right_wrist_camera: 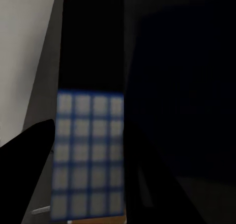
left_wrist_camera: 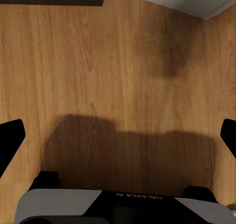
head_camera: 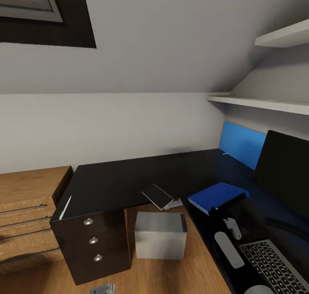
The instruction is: In the bedroom, organize the workspace by keeping the computer under the desk, ensuring the monitor is on the desk, placing the keyboard on the desk next to the monitor, placing the mouse on the desk next to the keyboard, moving the folder from the swivel chair onto the desk next to the mouse, stacking the notebook on top of the folder with the pen on top of the notebook, and positioning the swivel chair next to the desk.
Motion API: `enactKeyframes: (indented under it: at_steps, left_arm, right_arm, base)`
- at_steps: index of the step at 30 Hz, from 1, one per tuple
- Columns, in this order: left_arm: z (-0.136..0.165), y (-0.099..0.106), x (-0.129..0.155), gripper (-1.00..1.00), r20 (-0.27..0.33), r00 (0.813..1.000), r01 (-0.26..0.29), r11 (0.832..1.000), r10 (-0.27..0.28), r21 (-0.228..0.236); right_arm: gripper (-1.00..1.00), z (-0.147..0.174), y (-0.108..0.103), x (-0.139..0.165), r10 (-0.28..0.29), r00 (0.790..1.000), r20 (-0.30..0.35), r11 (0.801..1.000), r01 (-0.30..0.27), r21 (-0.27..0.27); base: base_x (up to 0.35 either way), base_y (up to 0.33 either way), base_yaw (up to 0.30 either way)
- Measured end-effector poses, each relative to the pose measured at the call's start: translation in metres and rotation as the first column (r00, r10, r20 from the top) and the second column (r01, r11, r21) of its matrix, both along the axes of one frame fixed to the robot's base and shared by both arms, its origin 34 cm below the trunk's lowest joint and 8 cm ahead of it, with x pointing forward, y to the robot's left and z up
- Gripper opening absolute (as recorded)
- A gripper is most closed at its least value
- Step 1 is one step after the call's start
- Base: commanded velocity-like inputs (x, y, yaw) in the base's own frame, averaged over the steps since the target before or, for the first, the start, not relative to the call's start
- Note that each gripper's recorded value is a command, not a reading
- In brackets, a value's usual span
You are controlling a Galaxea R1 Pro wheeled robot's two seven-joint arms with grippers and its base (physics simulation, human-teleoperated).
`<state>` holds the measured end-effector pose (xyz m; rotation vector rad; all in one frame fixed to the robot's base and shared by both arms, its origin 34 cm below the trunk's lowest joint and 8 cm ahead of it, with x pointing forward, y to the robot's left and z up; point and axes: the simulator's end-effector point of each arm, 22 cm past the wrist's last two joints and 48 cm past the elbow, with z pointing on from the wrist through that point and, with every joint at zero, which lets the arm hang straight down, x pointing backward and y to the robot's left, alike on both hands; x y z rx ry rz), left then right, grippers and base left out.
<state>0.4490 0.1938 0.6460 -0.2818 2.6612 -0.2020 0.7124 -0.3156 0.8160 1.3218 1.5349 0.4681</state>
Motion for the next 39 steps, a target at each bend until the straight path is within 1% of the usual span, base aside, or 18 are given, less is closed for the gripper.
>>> enactKeyframes:
  at_steps: [6, 22, 26, 34, 35, 36, 39]
  left_arm:
    - [0.000, 0.001, 0.000, 1.00, 0.000, 1.000, -0.002, 1.000, 0.002, 0.000]
    - [-0.026, 0.001, -0.001, 1.00, -0.003, 1.000, -0.005, 1.000, 0.005, 0.002]
    - [-0.033, 0.001, -0.001, 1.00, -0.004, 1.000, -0.005, 1.000, 0.005, 0.002]
    - [-0.037, 0.002, -0.001, 1.00, -0.004, 1.000, -0.008, 1.000, 0.008, 0.002]
    - [-0.037, 0.002, -0.001, 1.00, -0.004, 1.000, -0.009, 1.000, 0.009, 0.002]
    - [-0.037, 0.002, -0.001, 1.00, -0.004, 1.000, -0.009, 1.000, 0.009, 0.001]
    - [-0.037, 0.002, -0.001, 1.00, -0.003, 1.000, -0.007, 1.000, 0.007, -0.001]
  right_arm:
    - [-1.00, 0.001, 0.000, 0.000, 0.002, 1.000, 0.004, 1.000, -0.002, 0.001]
    - [-1.00, -0.025, 0.000, 0.000, 0.002, 1.000, 0.005, 1.000, -0.002, 0.001]
    - [-1.00, -0.027, 0.000, 0.002, 0.013, 1.000, 0.015, 1.000, -0.013, -0.021]
    - [-1.00, -0.028, 0.000, 0.003, 0.014, 1.000, 0.022, 1.000, -0.014, -0.024]
    - [-1.00, -0.028, 0.000, 0.003, 0.015, 1.000, 0.023, 1.000, -0.015, -0.023]
    - [-1.00, -0.029, 0.002, 0.003, 0.013, 1.000, 0.026, 1.000, -0.013, -0.006]
    - [-1.00, -0.025, 0.007, 0.006, 0.033, 0.998, 0.049, 0.999, -0.033, 0.001]
  base:
    - [0.000, 0.000, 0.000]
    - [0.000, 0.000, 0.000]
    - [0.000, 0.000, 0.000]
    - [0.000, 0.000, 0.000]
    - [0.000, 0.000, 0.000]
    - [0.000, 0.000, 0.000]
    - [0.000, 0.000, 0.000]
